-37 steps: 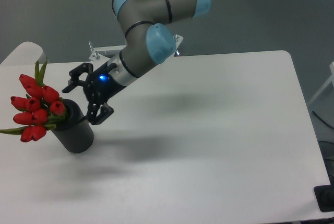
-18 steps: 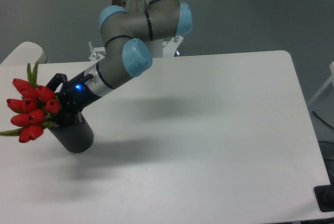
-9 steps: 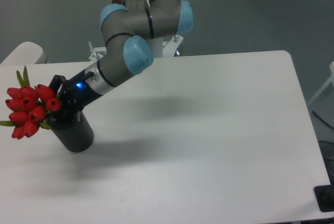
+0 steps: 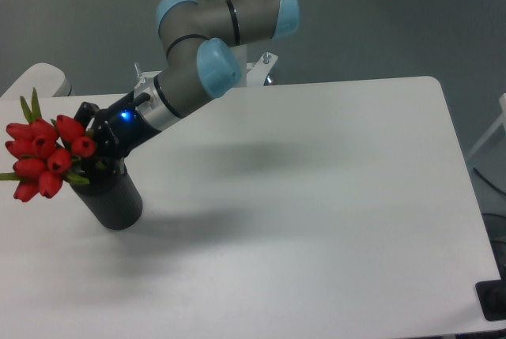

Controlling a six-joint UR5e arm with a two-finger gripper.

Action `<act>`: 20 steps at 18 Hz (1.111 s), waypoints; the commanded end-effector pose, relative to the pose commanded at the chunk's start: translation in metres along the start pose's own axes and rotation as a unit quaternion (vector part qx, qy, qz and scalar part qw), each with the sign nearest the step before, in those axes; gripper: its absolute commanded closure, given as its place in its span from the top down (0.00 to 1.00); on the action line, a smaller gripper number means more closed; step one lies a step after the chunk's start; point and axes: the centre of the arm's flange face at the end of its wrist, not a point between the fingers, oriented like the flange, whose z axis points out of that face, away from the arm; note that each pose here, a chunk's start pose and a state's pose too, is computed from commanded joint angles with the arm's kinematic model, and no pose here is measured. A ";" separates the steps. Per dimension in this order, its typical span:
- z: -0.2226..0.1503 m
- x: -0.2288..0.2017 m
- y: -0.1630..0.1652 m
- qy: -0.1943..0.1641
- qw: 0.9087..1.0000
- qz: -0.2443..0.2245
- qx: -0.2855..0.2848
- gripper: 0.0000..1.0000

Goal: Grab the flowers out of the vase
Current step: 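Lift the gripped tulips straight up out of the vase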

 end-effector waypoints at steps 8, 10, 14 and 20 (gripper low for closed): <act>-0.038 0.000 -0.026 -0.009 0.998 0.000 0.067 0.00; -0.044 0.000 -0.030 -0.013 0.997 -0.012 0.070 0.00; -0.053 -0.001 -0.041 -0.015 0.996 -0.025 0.081 0.00; -0.083 -0.006 -0.065 -0.026 0.992 -0.059 0.107 0.00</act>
